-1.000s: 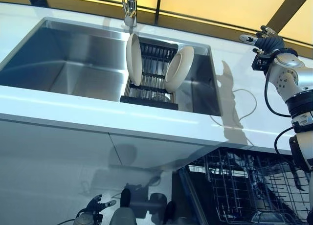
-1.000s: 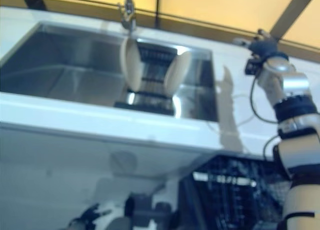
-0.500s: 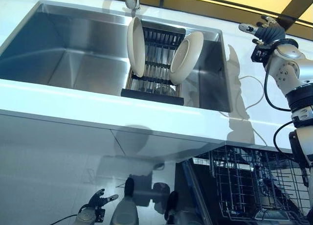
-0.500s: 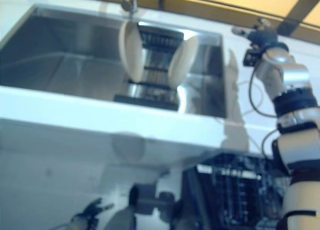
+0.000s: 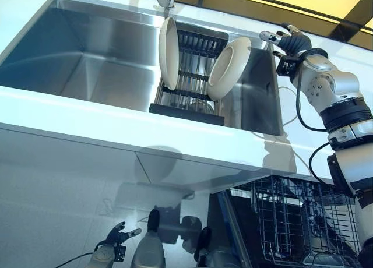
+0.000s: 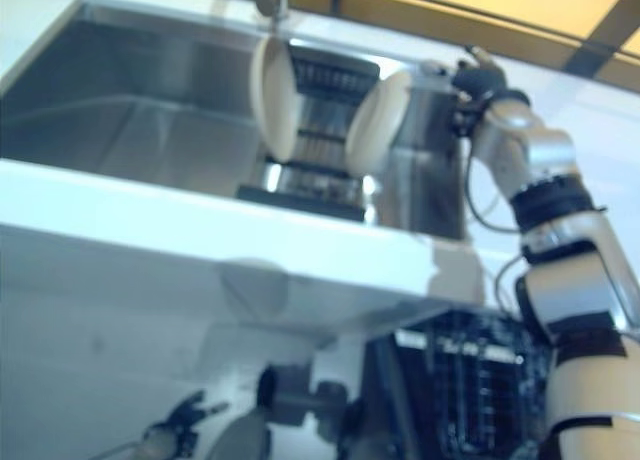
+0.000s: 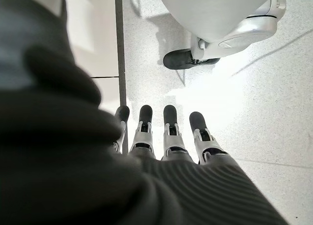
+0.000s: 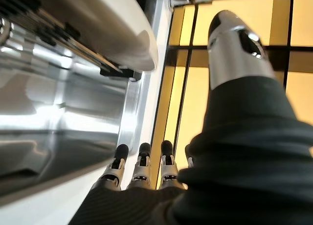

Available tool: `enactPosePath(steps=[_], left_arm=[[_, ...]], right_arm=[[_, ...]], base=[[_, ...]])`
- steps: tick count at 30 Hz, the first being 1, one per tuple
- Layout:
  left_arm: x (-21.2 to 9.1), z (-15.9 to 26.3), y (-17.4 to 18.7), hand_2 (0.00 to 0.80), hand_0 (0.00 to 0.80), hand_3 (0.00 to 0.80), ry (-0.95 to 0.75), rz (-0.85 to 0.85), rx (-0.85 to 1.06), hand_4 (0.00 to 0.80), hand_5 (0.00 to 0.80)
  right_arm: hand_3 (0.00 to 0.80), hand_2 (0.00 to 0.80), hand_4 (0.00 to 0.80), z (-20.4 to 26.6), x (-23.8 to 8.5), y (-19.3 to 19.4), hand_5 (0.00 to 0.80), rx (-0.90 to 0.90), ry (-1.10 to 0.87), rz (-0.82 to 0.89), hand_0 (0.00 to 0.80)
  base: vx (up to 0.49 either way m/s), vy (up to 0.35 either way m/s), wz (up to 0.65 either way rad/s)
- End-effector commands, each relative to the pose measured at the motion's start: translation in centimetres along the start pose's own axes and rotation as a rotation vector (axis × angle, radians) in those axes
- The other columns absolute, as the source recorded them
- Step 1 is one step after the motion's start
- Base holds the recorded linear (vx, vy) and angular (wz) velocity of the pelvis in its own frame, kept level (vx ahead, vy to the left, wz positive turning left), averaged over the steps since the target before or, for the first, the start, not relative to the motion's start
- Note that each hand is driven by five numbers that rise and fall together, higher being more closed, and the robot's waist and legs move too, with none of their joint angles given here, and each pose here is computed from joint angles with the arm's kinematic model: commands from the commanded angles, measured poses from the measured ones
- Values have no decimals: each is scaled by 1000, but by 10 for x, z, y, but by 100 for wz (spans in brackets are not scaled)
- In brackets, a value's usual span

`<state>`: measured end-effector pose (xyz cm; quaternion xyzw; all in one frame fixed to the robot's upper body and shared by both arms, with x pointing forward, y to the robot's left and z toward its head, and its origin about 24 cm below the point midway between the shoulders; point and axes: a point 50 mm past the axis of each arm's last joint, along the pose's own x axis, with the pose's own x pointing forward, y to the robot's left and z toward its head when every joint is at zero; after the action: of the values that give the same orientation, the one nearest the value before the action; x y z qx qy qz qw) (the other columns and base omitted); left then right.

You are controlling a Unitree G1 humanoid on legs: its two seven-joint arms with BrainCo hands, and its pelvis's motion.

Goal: Take plates into dishwasher

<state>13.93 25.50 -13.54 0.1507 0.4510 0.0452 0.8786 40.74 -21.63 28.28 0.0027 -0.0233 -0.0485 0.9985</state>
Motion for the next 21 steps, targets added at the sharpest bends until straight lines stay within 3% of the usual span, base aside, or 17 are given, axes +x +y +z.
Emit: enactPosePath(steps=[1,21], left_arm=[[3,7,-3,0,0,0,-14,2,22,0,0],[5,23,-9,0,0,0,-94,8,-32,0,0]], right_arm=[[0,0,0,41,-3,14,0,-23,-118,42,0],[0,0,0,30,0,24,0,-33,-65,72,0]], base=[[0,0,0],[-6,3,1]])
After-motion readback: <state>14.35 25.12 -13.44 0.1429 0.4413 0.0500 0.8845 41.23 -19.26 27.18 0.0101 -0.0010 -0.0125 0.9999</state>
